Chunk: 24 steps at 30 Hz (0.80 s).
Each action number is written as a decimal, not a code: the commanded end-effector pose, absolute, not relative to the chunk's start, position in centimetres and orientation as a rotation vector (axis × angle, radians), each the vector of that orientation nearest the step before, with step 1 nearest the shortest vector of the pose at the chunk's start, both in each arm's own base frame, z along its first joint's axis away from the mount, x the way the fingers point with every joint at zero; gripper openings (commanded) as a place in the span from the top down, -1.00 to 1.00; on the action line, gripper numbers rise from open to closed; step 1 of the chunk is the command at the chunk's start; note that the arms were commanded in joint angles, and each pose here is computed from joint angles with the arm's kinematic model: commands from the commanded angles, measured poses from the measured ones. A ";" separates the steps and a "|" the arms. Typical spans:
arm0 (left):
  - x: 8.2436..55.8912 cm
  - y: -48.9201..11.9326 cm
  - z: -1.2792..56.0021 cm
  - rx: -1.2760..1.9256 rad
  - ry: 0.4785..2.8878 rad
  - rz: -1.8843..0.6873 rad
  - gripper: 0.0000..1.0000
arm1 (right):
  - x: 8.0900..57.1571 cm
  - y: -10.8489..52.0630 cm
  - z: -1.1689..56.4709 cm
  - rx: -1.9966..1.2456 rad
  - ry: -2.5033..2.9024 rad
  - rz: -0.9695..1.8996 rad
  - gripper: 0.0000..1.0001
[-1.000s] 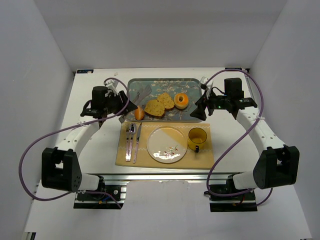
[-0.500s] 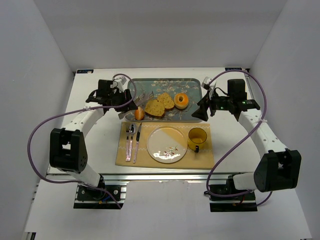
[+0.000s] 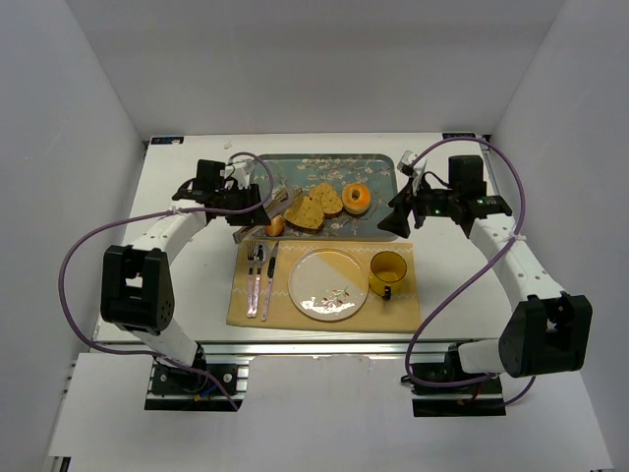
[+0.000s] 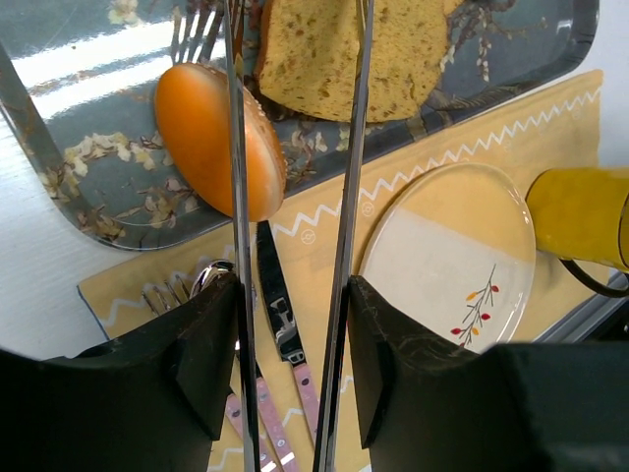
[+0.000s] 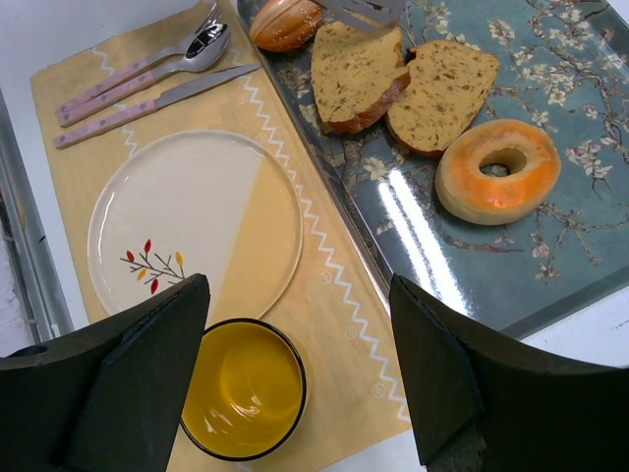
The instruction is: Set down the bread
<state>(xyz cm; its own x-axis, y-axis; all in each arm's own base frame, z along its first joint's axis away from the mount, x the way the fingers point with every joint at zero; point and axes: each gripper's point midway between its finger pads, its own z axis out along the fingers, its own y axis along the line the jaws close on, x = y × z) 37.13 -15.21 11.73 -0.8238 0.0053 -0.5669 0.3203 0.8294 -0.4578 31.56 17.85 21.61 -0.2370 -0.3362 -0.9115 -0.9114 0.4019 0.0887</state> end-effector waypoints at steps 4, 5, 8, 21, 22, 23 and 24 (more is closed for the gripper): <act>36.8 -16.3 13.0 0.317 2.394 -0.825 -0.12 | 31.6 17.8 22.5 -1.078 1.742 0.829 -0.58; 36.7 -16.3 13.0 0.319 2.396 -0.827 -0.12 | 31.5 17.9 22.5 -1.079 1.738 0.831 -0.58; 36.6 -16.2 12.5 0.316 2.420 -0.825 -0.05 | 31.6 17.9 22.5 -1.077 1.740 0.835 -0.58; 37.3 -17.3 19.2 0.330 2.247 -0.887 0.86 | 31.5 17.9 22.9 -1.075 1.732 0.837 -0.59; 37.0 -17.4 20.5 0.330 2.218 -0.899 0.88 | 31.5 17.9 22.9 -1.077 1.730 0.837 -0.59; 36.7 -17.5 20.8 0.327 2.213 -0.912 0.90 | 31.5 17.9 23.0 -1.076 1.729 0.835 -0.59; 36.1 -17.6 21.3 0.330 2.204 -0.929 0.92 | 31.5 17.9 22.9 -1.075 1.731 0.836 -0.59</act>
<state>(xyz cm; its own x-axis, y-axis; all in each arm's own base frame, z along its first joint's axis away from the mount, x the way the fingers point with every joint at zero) 36.65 -16.39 14.56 -0.8079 -0.0080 -0.5892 0.3645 0.7788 -0.5104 31.59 17.66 21.68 -0.2502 -0.3256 -0.9118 -0.9068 0.4087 0.1029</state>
